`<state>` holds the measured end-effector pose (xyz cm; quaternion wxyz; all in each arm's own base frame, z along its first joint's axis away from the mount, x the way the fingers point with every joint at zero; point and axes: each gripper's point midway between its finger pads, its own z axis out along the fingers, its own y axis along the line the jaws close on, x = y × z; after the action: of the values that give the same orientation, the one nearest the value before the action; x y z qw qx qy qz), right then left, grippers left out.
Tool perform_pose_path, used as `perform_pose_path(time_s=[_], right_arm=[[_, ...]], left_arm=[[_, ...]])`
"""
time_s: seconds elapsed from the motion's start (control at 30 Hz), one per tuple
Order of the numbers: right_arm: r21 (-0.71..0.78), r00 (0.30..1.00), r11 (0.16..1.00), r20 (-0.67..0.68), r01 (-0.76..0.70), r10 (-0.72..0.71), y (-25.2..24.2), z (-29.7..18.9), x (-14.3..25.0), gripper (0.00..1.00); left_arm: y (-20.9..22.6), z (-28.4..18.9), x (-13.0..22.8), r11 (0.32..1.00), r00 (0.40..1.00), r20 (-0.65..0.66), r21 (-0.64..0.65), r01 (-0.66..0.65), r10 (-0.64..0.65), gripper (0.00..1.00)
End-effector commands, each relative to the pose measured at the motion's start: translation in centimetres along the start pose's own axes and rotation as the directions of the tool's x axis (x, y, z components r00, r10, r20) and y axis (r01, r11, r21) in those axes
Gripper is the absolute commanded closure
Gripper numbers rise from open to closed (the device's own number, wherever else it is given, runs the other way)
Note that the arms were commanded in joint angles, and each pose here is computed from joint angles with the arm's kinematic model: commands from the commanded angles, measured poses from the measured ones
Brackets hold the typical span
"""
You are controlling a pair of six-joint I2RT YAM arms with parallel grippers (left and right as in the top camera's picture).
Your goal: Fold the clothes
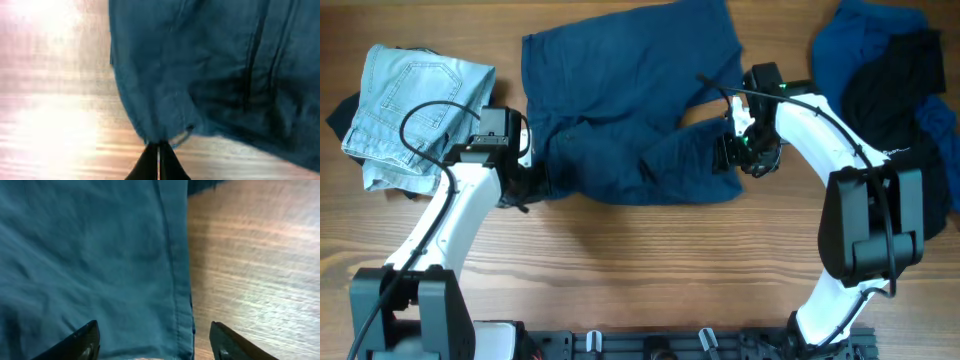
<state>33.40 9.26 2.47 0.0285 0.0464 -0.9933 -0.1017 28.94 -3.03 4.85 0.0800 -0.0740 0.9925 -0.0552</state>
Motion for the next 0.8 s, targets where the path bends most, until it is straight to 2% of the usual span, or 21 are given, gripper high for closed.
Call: perform_pose_path(time_s=[0.0, 0.07, 0.13, 0.2, 0.23, 0.37, 0.47, 0.67, 0.77], right_arm=[[-0.019, 0.999, 1.0, -0.029, -0.018, 0.018, 0.0, 1.0, 1.3, 0.35], [0.005, 0.999, 1.0, -0.043, -0.024, 0.025, -0.7, 1.8, 2.0, 0.45], [0.012, 0.998, 0.999, -0.041, -0.039, 0.039, -0.8, 2.1, 2.1, 0.61], [0.034, 0.998, 0.998, -0.032, -0.052, 0.053, -1.2, 2.1, 1.9, 0.89], [0.05, 0.997, 0.996, -0.03, -0.07, 0.072, -1.6, 2.1, 1.9, 0.96], [0.052, 0.99, 0.99, -0.031, -0.133, 0.135, -3.2, 1.5, 2.1, 0.96], [0.041, 0.978, 0.977, 0.007, -0.208, 0.208, -5.4, -0.3, 2.1, 0.95], [0.058, 0.953, 0.956, -0.085, -0.287, 0.291, -7.3, -1.2, 5.1, 0.96], [0.052, 0.953, 0.956, -0.078, -0.288, 0.291, -7.2, -1.1, 4.9, 0.96]], left_arm=[[0.2, 0.9, 2.4, 1.0, 0.997, -0.076, 0.006, 0.011, -0.011, 0.96], [0.3, 1.1, 2.9, 1.0, 0.996, -0.09, 0.003, 0.013, -0.013, 0.96], [0.4, 1.1, 2.9, 1.0, 0.996, -0.091, 0.002, 0.017, -0.016, 0.96], [0.4, 1.1, 2.9, 1.0, 0.996, -0.092, 0.002, 0.018, -0.017, 0.96], [0.4, 1.1, 3.0, 0.999, 0.995, -0.093, 0.0, 0.037, -0.037, 0.96], [1.0, 1.3, 3.2, 0.999, 0.995, -0.095, -0.033, 0.037, -0.04, 0.96], [3.6, 1.1, 3.1, 0.973, 0.987, -0.053, -0.187, 0.137, -0.149, 0.96], [3.7, 1.1, 2.8, 0.967, 0.983, -0.036, -0.188, 0.171, -0.181, 0.96], [2.2, 1.4, 2.5, 0.976, 0.98, -0.04, -0.107, 0.187, -0.193, 0.96]])
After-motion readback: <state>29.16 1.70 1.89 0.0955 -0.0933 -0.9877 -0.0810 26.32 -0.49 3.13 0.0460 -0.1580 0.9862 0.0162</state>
